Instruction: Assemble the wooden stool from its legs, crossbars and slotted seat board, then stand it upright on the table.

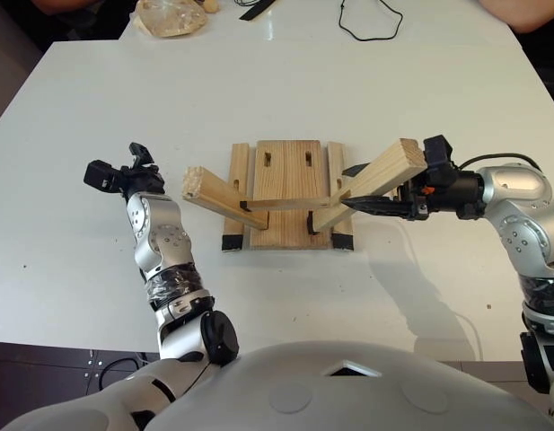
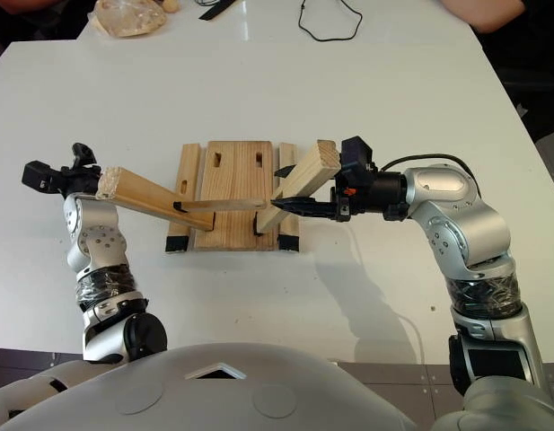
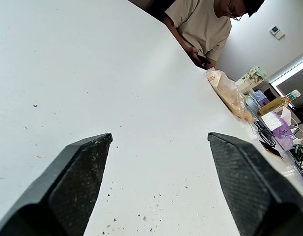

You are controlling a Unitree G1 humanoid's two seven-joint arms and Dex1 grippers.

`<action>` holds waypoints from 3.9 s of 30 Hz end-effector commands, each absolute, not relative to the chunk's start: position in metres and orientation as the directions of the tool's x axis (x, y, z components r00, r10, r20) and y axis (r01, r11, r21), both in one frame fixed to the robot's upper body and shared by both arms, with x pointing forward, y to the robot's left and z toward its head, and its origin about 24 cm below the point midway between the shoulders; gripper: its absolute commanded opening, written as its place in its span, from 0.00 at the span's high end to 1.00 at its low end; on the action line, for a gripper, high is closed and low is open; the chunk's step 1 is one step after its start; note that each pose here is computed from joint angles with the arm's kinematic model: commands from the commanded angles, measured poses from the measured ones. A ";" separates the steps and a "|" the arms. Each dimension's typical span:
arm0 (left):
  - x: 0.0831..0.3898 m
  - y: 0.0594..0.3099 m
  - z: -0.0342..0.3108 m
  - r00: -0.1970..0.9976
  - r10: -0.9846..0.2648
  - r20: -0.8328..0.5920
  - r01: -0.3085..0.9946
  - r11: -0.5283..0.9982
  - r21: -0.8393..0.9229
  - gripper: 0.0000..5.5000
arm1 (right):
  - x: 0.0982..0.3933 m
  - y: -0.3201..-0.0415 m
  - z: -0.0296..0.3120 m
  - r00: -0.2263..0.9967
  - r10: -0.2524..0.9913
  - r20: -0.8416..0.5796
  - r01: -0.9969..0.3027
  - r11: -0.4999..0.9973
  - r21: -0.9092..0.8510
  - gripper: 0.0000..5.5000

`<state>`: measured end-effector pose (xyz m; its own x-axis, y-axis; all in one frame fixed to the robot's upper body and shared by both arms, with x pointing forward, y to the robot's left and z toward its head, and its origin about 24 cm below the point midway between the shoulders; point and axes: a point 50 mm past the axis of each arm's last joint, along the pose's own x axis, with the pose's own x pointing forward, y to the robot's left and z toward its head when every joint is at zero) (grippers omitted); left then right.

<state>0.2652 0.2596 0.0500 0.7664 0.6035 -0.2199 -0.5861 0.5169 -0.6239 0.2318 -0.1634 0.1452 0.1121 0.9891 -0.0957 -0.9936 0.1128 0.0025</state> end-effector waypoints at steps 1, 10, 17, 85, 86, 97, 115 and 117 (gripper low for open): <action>0.258 0.258 0.044 0.755 0.610 -0.240 -0.609 0.518 -0.601 0.34 | 0.240 -0.167 0.148 0.136 0.984 -0.116 -0.991 0.134 -0.023 0.62; 0.257 0.254 0.042 0.761 0.602 -0.242 -0.606 0.526 -0.597 0.34 | 0.245 -0.168 0.134 0.187 0.963 -0.195 -0.982 0.188 -0.014 0.62; 0.249 0.249 0.041 0.762 0.605 -0.229 -0.604 0.538 -0.588 0.34 | 0.243 -0.166 0.125 0.194 0.941 -0.277 -0.981 0.193 -0.030 0.62; 0.201 0.086 0.188 0.871 -0.483 0.086 0.490 0.863 -0.122 0.63 | 0.274 -0.162 0.142 0.171 0.926 -0.336 -0.984 0.139 -0.116 0.63; 0.202 0.085 0.183 0.882 -0.468 0.047 0.471 0.877 -0.096 0.65 | 0.274 -0.161 0.142 0.166 0.927 -0.337 -0.984 0.134 -0.115 0.63; 0.202 0.078 0.099 0.751 -0.445 -0.487 0.497 0.868 -0.027 0.95 | 0.278 -0.150 0.148 0.130 0.935 -0.331 -0.988 0.093 -0.125 0.63; 0.239 0.142 0.278 0.845 -0.137 0.516 0.297 0.924 -0.241 1.00 | 0.277 -0.155 0.141 0.175 0.928 -0.330 -0.983 0.143 -0.119 0.63; 0.241 0.172 0.282 0.855 -0.017 0.519 0.187 0.943 -0.277 1.00 | 0.276 -0.158 0.140 0.180 0.925 -0.333 -0.982 0.150 -0.114 0.63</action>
<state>0.2375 0.1428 0.2782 0.8403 -0.1394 0.5240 0.3028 0.9223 -0.2402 0.2786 -0.1496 0.1468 0.1649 0.9434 -0.2877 -0.9826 0.1317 -0.1312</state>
